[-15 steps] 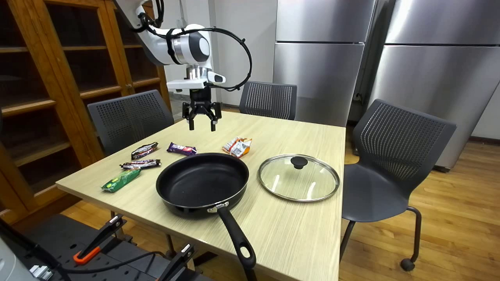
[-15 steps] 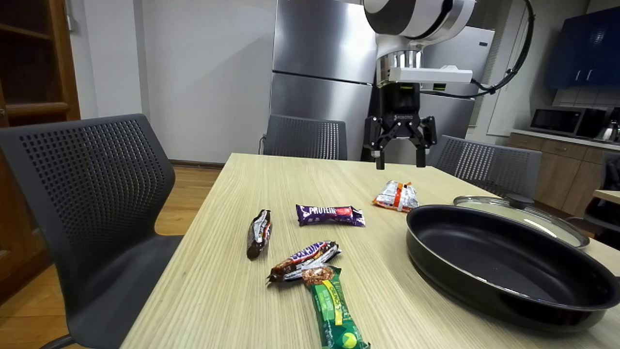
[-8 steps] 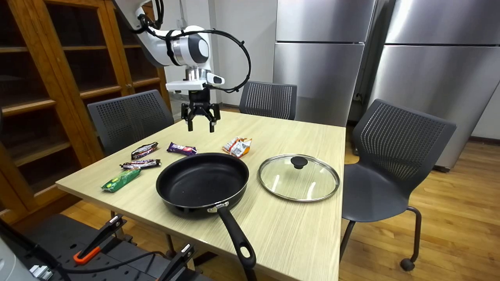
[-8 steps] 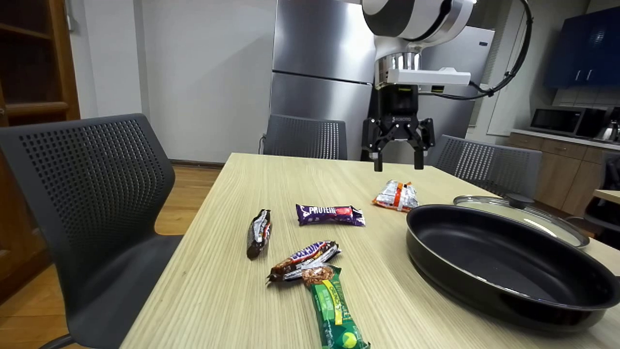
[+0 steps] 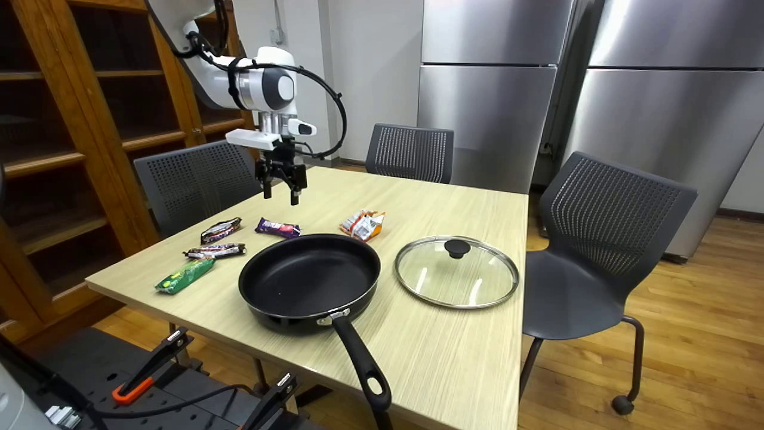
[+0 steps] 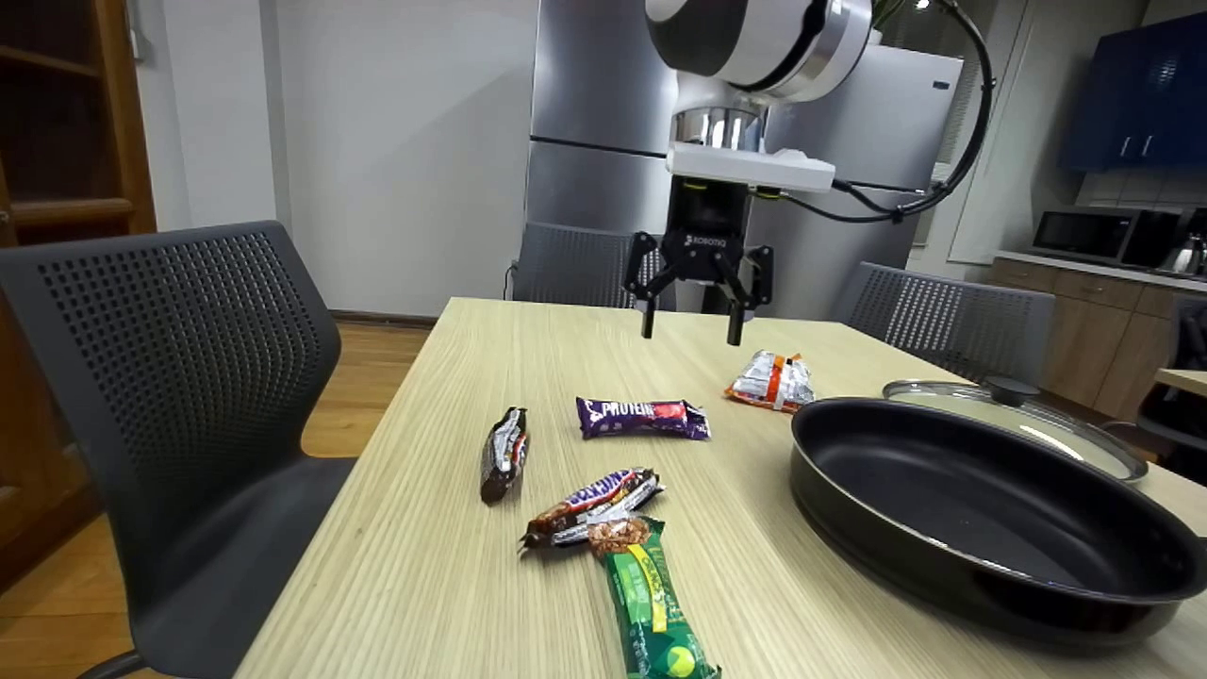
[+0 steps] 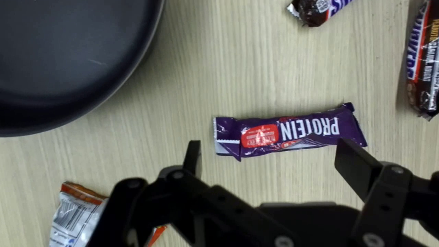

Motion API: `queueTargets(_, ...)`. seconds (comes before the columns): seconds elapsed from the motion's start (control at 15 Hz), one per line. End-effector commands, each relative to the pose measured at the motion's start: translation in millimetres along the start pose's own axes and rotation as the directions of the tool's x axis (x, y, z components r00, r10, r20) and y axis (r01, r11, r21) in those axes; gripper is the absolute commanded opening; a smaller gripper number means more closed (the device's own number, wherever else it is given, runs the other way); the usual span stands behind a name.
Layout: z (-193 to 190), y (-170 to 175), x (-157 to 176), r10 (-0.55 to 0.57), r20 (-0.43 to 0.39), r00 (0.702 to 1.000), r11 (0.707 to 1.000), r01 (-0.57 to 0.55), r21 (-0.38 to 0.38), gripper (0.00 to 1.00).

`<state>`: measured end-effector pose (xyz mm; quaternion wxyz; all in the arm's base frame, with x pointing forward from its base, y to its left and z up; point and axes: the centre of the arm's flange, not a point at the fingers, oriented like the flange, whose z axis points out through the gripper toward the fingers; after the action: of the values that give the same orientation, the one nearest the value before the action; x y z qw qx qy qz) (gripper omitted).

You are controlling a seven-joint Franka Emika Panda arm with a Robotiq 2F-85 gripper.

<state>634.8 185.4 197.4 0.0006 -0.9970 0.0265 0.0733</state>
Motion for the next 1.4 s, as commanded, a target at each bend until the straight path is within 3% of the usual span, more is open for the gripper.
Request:
queueTargets(0.0, -2.5, -36.8, -7.6, 0.045, -0.039, 0.998, 0.999, -0.045, 0.011, 1.0)
queueTargets(0.6, 9.6, -124.6, -13.1, 0.05, -0.052, 0.997, 0.999, -0.051, -0.014, 1.0)
queueTargets(1.33, 50.4, -177.8, -23.1, 0.024, -0.022, 0.999, 1.0, -0.024, 0.005, 1.0)
